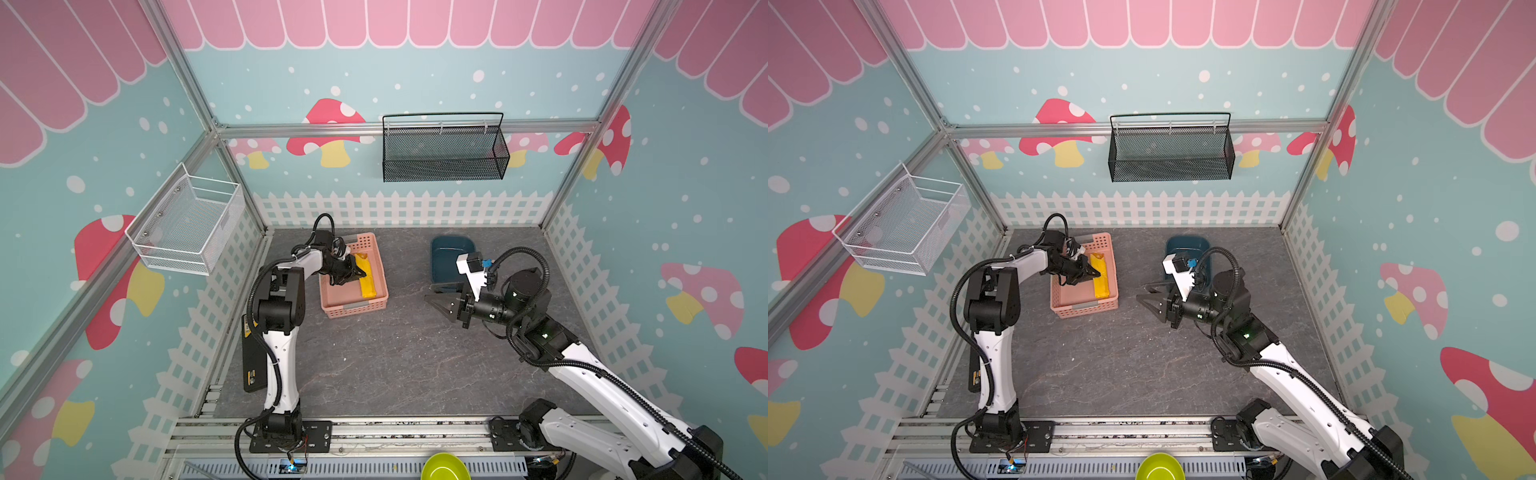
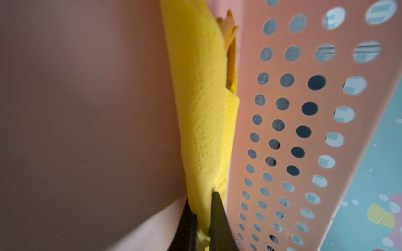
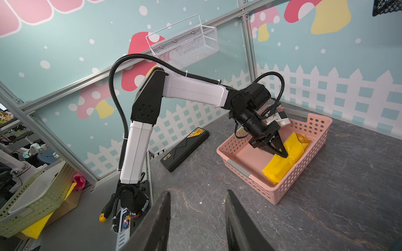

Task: Place the utensils on the paper napkin and roll it up

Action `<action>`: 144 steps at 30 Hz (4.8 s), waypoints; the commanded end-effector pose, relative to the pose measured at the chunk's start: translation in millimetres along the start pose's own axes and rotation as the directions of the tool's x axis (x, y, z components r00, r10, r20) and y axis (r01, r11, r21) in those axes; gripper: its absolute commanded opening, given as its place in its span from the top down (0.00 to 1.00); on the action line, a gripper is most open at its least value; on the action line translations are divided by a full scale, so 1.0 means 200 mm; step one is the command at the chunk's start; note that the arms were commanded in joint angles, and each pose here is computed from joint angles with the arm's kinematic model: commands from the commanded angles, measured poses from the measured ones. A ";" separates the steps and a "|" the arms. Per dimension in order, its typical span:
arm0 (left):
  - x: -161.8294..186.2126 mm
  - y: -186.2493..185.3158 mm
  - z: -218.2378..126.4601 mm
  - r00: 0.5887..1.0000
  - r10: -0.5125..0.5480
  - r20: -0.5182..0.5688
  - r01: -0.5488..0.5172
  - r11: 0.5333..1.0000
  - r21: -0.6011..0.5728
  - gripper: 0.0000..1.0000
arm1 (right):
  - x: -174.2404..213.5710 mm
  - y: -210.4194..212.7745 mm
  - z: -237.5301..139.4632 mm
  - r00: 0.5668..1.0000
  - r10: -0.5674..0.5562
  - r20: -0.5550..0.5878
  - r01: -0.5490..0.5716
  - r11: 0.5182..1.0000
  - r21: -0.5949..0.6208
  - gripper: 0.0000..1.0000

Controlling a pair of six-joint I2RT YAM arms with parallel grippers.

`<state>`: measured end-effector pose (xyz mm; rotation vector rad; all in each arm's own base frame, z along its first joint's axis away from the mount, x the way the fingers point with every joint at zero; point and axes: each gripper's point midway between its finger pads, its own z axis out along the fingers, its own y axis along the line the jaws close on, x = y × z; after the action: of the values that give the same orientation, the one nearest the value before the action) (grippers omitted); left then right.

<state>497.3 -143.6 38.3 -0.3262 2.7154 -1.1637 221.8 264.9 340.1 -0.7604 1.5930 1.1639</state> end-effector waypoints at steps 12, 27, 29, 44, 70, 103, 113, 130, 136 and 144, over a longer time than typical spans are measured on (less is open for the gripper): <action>0.01 0.15 0.04 0.999 -0.029 -0.028 0.025 0.991 -0.132 0.86 | -0.03 0.02 -0.01 0.999 -0.033 0.017 0.033 0.999 -0.015 0.57; -0.01 0.18 -0.01 1.000 -0.022 0.002 0.022 0.977 -0.213 0.60 | -0.05 0.04 -0.03 0.999 -0.038 0.028 0.039 0.999 -0.016 0.57; -0.02 0.18 -0.02 1.000 -0.016 0.012 0.018 0.975 -0.223 0.58 | -0.06 0.04 -0.03 0.999 -0.038 0.029 0.038 0.999 -0.015 0.57; -0.08 0.01 -0.20 0.994 0.054 0.091 -0.033 0.975 -0.222 0.43 | -0.09 0.05 -0.04 0.998 -0.049 0.039 0.050 0.999 -0.009 0.57; 0.05 -0.31 -0.71 0.924 0.242 0.295 -0.147 0.940 -0.309 0.00 | -0.06 -0.44 -0.21 0.999 -0.015 -0.047 0.038 0.844 0.534 0.05; 0.20 0.56 -1.26 0.407 0.486 0.773 0.195 0.781 -0.593 0.01 | 0.66 -1.43 -1.03 0.989 0.012 -0.149 0.147 0.082 0.986 0.00; 0.22 0.36 -1.10 0.336 0.547 0.767 -0.119 0.832 -0.542 0.03 | 0.61 -1.41 -1.11 0.968 -0.220 -0.120 0.140 0.081 0.987 0.01; 0.24 0.26 -0.85 0.349 0.704 0.618 -0.276 0.708 -0.650 0.00 | 0.65 -1.47 -0.98 0.950 -0.284 -0.127 0.203 0.259 0.944 0.00; 0.23 0.28 -0.89 0.321 0.701 0.637 -0.192 0.707 -0.681 0.00 | 0.65 -1.47 -0.98 0.947 -0.294 -0.126 0.205 0.256 0.945 0.00; 0.23 0.28 -0.88 0.324 0.703 0.633 -0.200 0.705 -0.681 0.00 | 0.65 -1.47 -0.97 0.948 -0.292 -0.127 0.206 0.258 0.944 0.00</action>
<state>398.7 1.2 111.0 -0.0987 1.8350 -0.0227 369.3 -11.4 122.6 -0.0811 1.6996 -0.1480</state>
